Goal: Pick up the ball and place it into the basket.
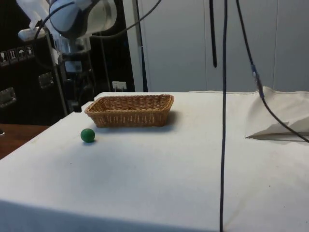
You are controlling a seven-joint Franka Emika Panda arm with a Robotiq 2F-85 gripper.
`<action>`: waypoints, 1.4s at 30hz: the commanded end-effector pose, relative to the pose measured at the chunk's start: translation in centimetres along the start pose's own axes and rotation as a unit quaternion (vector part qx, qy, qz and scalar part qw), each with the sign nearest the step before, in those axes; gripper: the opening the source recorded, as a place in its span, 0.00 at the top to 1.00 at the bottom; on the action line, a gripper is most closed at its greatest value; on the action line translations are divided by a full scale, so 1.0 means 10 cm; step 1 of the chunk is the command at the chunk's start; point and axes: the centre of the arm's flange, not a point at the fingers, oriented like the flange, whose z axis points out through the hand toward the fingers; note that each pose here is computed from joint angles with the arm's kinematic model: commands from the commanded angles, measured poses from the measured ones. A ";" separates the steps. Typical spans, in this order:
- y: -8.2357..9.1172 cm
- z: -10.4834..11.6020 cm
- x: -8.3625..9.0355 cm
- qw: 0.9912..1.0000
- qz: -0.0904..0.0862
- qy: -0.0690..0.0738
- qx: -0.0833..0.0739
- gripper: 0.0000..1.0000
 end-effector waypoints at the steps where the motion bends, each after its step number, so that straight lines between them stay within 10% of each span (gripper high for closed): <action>1: -0.01 0.08 0.04 1.000 -0.001 0.001 0.005 0.00; 25: -0.35 0.83 0.03 0.999 0.004 0.005 0.034 0.00; 42: -0.17 0.93 -0.02 0.999 0.007 0.011 0.036 0.00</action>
